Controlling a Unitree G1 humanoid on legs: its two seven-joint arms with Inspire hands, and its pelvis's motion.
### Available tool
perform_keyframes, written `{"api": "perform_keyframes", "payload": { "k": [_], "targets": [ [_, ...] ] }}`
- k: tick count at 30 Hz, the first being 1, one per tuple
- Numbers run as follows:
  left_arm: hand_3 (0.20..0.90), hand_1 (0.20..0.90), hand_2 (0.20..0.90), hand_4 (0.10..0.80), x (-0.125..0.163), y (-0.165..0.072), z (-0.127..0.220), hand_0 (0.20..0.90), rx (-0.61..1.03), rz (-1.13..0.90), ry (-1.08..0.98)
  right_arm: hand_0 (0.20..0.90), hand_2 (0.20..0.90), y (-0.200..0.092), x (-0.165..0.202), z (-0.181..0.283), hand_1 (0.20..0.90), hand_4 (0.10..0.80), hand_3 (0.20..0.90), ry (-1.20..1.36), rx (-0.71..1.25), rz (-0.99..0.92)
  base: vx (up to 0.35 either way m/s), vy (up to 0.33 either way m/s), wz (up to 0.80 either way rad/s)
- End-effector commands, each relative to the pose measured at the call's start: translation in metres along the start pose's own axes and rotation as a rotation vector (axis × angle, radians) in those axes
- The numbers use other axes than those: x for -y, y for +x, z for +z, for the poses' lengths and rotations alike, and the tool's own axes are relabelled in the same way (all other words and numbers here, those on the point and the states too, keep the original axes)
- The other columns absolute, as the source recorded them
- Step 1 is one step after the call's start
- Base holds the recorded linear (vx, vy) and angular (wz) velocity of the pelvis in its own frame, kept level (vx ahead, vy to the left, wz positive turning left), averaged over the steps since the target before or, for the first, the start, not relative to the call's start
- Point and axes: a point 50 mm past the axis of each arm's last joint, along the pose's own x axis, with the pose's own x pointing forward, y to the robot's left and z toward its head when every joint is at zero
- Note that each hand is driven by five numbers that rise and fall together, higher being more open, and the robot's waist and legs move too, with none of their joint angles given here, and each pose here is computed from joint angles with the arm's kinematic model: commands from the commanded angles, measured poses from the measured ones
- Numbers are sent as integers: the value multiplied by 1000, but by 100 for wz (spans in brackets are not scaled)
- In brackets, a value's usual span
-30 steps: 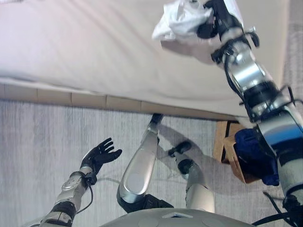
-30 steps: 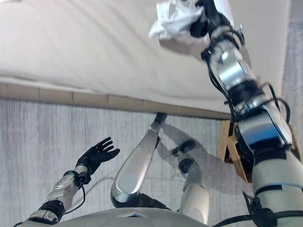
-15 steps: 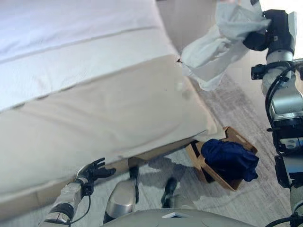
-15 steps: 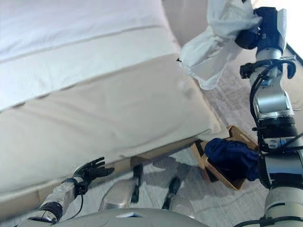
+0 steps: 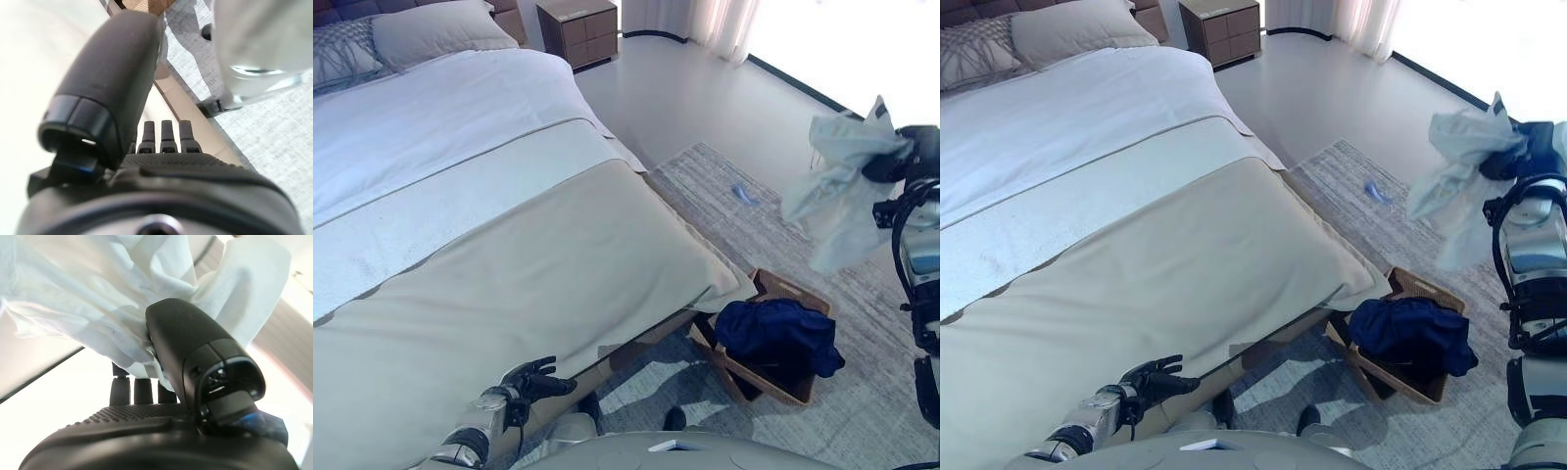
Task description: Pick up the clothes from the bed and place them into the basket
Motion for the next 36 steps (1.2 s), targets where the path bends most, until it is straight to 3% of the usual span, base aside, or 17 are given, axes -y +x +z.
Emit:
{"api": "perform_keyframes", "payload": {
  "k": [1,5,6,7,8,15,21,30,36],
  "targets": [
    [900,900,900,800,-17,-5,-11,900,-60,26,102,300,300,3,27,20,300,100,200,-85,101,-156,2,-89,21],
    [900,900,900,800,-15,-4,-4,900,-23,9,96,300,300,7,30,1,300,100,200,-121,12,-185,-36,-46,18],
    [900,900,900,800,-14,-4,-2,900,-12,3,96,427,427,8,32,-4,427,248,348,-128,-14,-195,-82,-27,14],
    [900,900,900,800,-12,-4,1,900,7,-5,96,808,808,10,36,-12,808,693,793,-143,-64,-205,-87,-27,13],
    [900,900,900,800,-11,-3,3,900,17,-9,96,900,900,11,39,-15,900,800,900,-153,-83,-212,-120,-26,11],
    [900,900,900,800,6,1,68,900,238,-52,79,900,900,23,72,-5,900,800,900,-185,-227,-353,-282,-7,3],
    [900,900,900,800,7,-6,103,900,383,-79,49,900,900,27,89,4,900,800,900,-214,-277,-423,-185,-6,-10],
    [900,900,900,800,0,-11,106,900,401,-77,-17,900,900,25,91,11,900,800,900,-112,-217,-536,-42,40,-11],
    [900,900,900,800,-3,-8,89,900,347,-61,-50,900,900,19,76,2,900,800,900,51,-144,-570,23,58,-8]
  ]
}}
